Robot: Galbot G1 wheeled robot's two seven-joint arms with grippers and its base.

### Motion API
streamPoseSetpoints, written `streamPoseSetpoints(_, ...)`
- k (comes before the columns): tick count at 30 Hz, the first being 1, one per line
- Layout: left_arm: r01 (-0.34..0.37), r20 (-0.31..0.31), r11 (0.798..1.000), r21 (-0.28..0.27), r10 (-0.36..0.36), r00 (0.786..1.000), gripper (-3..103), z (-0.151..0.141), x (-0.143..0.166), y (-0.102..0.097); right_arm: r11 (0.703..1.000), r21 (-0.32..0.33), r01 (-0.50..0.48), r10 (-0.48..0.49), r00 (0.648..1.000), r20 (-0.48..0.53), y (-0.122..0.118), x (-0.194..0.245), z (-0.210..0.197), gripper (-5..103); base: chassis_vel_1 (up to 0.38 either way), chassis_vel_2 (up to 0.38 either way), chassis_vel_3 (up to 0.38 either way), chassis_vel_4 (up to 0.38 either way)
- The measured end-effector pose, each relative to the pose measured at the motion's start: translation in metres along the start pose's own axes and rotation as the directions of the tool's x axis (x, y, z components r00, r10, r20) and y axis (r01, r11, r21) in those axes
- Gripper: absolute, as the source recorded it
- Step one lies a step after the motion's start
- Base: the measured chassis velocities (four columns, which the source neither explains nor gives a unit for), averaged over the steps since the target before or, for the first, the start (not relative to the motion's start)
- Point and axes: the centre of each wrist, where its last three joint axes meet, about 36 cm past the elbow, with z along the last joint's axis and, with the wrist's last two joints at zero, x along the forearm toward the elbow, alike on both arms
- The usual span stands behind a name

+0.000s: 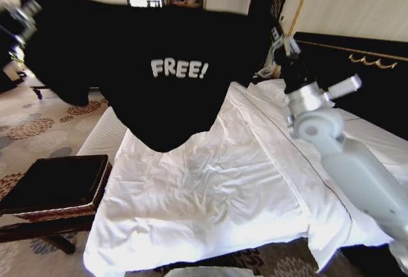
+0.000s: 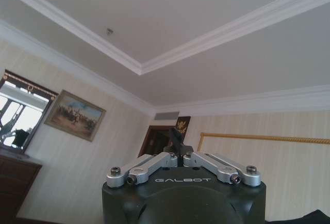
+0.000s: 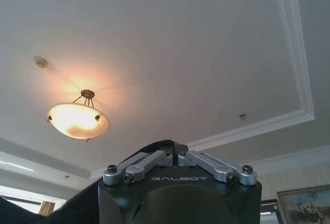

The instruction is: Fold the clothes on the bed and place them into the basket.

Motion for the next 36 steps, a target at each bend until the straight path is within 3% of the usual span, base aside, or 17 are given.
streamPoseSetpoints(1, 0.008, -0.019, 1.000, 0.023, -0.007, 1.000, 0, 0.016, 0.008, -0.005, 1.000, -0.004, -0.011, 0.011, 1.000, -0.024, 0.013, 0.020, -0.001, 0, 0.000, 0.000, 0.000, 0.000)
streamPoseSetpoints(7, 0.101, -0.031, 0.992, 0.079, -0.099, 0.995, 0, 0.027, 0.027, 0.003, 0.999, 0.010, -0.032, 0.032, 0.999, -0.021, 0.036, 0.042, -0.016, 0, -0.004, -0.003, -0.017, -0.009)
streamPoseSetpoints(11, 0.105, 0.006, 0.989, 0.100, -0.106, 0.994, 0, -0.001, 0.042, -0.001, 0.998, 0.053, -0.030, 0.029, 0.999, 0.021, 0.055, 0.039, -0.053, 0, 0.000, 0.000, 0.000, 0.000)
streamPoseSetpoints(16, 0.028, 0.034, 0.999, 0.039, -0.029, 0.999, 0, -0.036, 0.041, -0.023, 0.994, 0.103, -0.019, 0.014, 0.998, 0.056, 0.076, 0.024, -0.101, 0, 0.000, 0.000, 0.000, 0.000)
streamPoseSetpoints(18, 0.015, 0.010, 1.000, 0.014, -0.015, 1.000, 0, -0.039, 0.037, -0.027, 0.991, 0.127, -0.041, 0.036, 0.998, 0.042, 0.078, 0.017, -0.114, 0, 0.000, 0.000, 0.000, 0.000)
streamPoseSetpoints(19, 0.028, -0.045, 1.000, 0.010, -0.027, 0.999, 0, -0.029, 0.030, -0.024, 0.985, 0.143, -0.096, 0.097, 0.995, 0.000, 0.070, 0.013, -0.114, 0, 0.000, 0.000, 0.000, 0.000)
streamPoseSetpoints(21, 0.077, -0.130, 0.997, 0.000, -0.077, 0.989, 0, -0.006, 0.022, -0.013, 0.969, 0.163, -0.185, 0.200, 0.976, -0.084, 0.055, 0.016, -0.094, 0, 0.000, 0.000, 0.000, 0.000)
streamPoseSetpoints(23, 0.100, -0.164, 0.995, -0.009, -0.100, 0.981, 0, 0.005, 0.021, -0.008, 0.960, 0.172, -0.222, 0.245, 0.961, -0.128, 0.048, 0.020, -0.079, 0, 0.000, 0.000, 0.000, 0.000)
streamPoseSetpoints(24, 0.149, -0.257, 0.988, -0.029, -0.151, 0.955, 0, 0.036, 0.018, 0.003, 0.940, 0.183, -0.290, 0.326, 0.919, -0.221, 0.035, 0.031, -0.044, 0, 0.000, 0.000, 0.000, 0.000)
streamPoseSetpoints(25, 0.163, -0.292, 0.986, -0.032, -0.165, 0.942, 0, 0.049, 0.017, 0.007, 0.932, 0.185, -0.312, 0.353, 0.899, -0.260, 0.031, 0.037, -0.029, 0, 0.000, 0.000, 0.000, 0.000)
streamPoseSetpoints(26, 0.213, -0.389, 0.976, -0.041, -0.212, 0.897, 0, 0.089, 0.013, 0.023, 0.915, 0.183, -0.361, 0.404, 0.838, -0.367, 0.023, 0.057, 0.020, 0, 0.000, 0.000, 0.000, 0.000)
streamPoseSetpoints(27, 0.238, -0.429, 0.970, -0.055, -0.238, 0.871, 0, 0.110, 0.012, 0.032, 0.904, 0.180, -0.389, 0.428, 0.793, -0.435, 0.019, 0.072, 0.055, 0, 0.000, 0.000, 0.000, 0.000)
streamPoseSetpoints(28, 0.238, -0.429, 0.970, -0.055, -0.238, 0.871, 0, 0.110, 0.012, 0.032, 0.904, 0.180, -0.389, 0.428, 0.793, -0.435, 0.019, 0.072, 0.055, 0, 0.000, 0.000, 0.000, 0.000)
streamPoseSetpoints(32, 0.347, -0.567, 0.929, -0.127, -0.355, 0.743, 0, 0.212, 0.009, 0.088, 0.869, 0.172, -0.464, 0.456, 0.614, -0.644, 0.019, 0.132, 0.188, 0, 0.000, 0.000, 0.000, 0.000)
streamPoseSetpoints(33, 0.347, -0.567, 0.929, -0.127, -0.355, 0.743, 0, 0.212, 0.009, 0.088, 0.869, 0.172, -0.464, 0.456, 0.614, -0.644, 0.019, 0.132, 0.188, 0, 0.000, 0.000, 0.000, 0.000)
streamPoseSetpoints(34, 0.381, -0.583, 0.915, -0.132, -0.383, 0.717, 0, 0.238, 0.009, 0.104, 0.866, 0.166, -0.472, 0.449, 0.589, -0.672, 0.020, 0.140, 0.219, 0, 0.000, 0.000, 0.000, 0.000)
streamPoseSetpoints(36, 0.415, -0.591, 0.903, -0.113, -0.397, 0.702, 0, 0.263, 0.004, 0.119, 0.860, 0.171, -0.481, 0.452, 0.562, -0.693, 0.016, 0.146, 0.248, 0, 0.000, 0.000, 0.000, 0.000)
